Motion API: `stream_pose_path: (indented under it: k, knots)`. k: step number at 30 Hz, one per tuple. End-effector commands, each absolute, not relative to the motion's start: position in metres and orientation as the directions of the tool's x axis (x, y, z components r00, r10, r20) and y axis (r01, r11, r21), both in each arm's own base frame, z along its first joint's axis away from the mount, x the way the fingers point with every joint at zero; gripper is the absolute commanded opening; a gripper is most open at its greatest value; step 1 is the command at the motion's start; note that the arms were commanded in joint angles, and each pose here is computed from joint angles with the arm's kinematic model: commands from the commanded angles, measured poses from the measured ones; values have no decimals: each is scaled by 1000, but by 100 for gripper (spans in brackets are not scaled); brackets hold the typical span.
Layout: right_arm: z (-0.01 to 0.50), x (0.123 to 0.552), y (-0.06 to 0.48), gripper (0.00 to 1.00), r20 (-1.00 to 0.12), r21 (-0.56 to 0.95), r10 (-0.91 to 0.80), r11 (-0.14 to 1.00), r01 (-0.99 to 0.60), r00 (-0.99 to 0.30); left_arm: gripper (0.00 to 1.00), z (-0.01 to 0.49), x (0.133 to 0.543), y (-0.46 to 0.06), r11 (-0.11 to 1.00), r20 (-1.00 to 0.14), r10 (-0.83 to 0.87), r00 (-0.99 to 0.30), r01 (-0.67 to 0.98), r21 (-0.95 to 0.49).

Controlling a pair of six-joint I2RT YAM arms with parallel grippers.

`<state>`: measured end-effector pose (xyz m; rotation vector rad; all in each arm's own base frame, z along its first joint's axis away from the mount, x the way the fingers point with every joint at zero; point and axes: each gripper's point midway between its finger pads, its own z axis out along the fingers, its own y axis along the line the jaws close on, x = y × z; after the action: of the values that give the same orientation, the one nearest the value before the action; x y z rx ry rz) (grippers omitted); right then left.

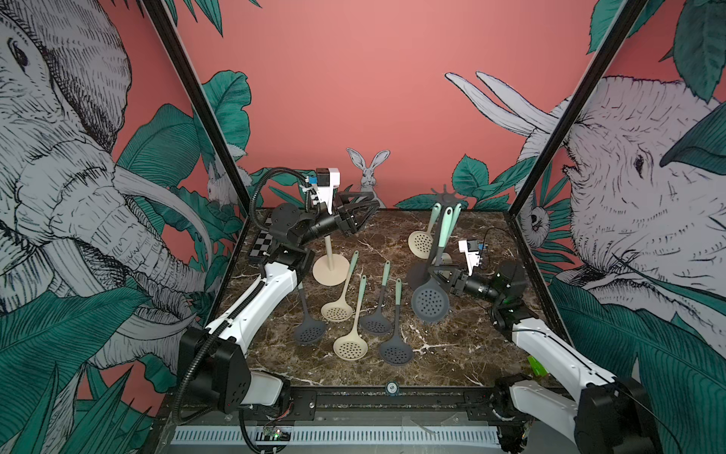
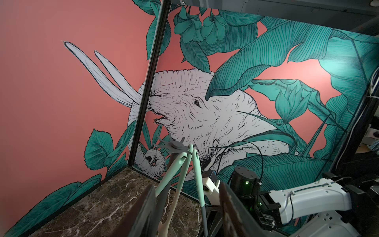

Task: Hang the skimmer on the kitchen utensil rack
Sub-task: Hang the skimmer on the rack.

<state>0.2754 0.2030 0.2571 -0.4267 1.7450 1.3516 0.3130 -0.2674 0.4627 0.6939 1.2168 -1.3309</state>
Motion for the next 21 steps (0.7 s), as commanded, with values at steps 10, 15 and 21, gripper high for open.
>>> stream_pose_path:
  k: [10,15,21]
  knots:
    - [253,281,197,46,-786,613,223,404,-679,-577,52,471,301,-264,173,-930,-342,-136,963,-205]
    - [253,278,191,59,-791,599,215,458,-656,-572,52,470,302,-265,175,-931,-341,-133,964,-202]
    - [265,270,178,60,-827,543,209,538,-645,-522,52,468,302,-265,181,-932,-337,-130,963,-200]
